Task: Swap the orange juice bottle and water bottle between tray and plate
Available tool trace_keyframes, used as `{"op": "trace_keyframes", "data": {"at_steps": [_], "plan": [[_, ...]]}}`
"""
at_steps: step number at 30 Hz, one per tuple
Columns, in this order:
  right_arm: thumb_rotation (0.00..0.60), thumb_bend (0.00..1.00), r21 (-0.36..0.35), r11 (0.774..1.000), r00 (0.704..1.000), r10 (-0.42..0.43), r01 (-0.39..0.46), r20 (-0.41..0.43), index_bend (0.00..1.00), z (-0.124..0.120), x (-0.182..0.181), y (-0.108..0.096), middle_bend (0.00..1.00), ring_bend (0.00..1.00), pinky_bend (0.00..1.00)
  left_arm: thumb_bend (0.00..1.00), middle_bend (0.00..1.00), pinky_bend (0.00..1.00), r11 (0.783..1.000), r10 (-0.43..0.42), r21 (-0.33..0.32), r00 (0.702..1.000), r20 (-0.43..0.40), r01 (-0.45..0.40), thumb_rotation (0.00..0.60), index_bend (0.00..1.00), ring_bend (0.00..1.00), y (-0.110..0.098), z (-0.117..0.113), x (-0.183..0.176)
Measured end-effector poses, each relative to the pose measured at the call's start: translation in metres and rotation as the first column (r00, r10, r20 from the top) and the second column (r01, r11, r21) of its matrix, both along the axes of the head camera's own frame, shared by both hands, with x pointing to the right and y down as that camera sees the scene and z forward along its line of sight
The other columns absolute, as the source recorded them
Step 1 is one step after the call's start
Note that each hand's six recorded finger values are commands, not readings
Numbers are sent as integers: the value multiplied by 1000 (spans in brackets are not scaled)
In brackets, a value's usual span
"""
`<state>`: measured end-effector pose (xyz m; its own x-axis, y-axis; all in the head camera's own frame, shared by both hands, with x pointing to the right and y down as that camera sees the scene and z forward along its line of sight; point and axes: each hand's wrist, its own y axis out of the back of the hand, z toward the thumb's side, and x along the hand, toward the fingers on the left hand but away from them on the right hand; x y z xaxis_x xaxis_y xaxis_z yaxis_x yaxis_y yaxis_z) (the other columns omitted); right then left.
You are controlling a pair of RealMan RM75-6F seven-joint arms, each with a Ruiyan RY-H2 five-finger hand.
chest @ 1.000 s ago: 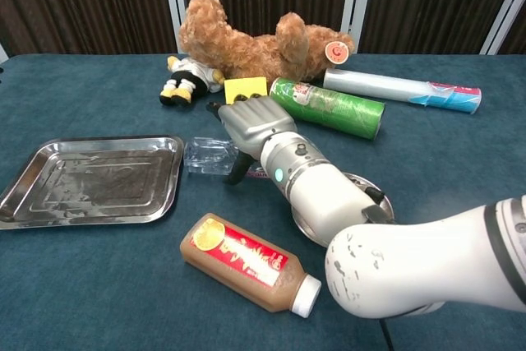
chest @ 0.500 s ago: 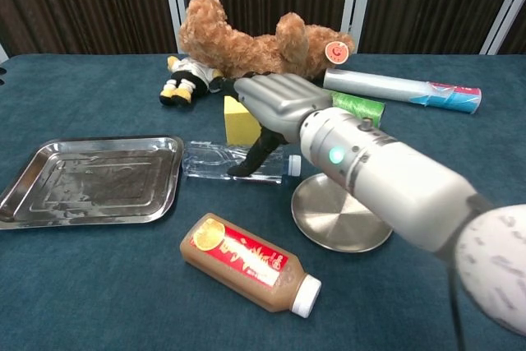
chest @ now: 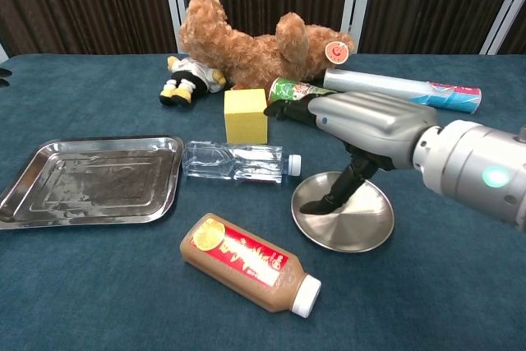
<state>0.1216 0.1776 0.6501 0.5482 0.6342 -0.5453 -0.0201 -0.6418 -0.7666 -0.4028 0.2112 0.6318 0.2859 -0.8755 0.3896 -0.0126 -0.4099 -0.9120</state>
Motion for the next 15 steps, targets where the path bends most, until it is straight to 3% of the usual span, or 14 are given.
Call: {"op": "trace_keyframes", "data": {"at_steps": [5,12,15], "plan": [[600,257,-21,1000,1000,-13,13,19,0,-3,18,21,176,37,121,374,121,82,1000,11,1,1000,0,-11,600,0,28,2,1,3],[600,241,-95,995,997,-31,37,64,0,-1,37,68,174,35,119,373,121,82,1000,13,-9,1000,0,-13,600,0,29,2,3,4],[600,241,-125,991,997,-27,36,70,0,1,34,74,174,35,119,373,121,82,1000,12,-8,1000,-5,-12,600,0,28,2,2,4]]}}
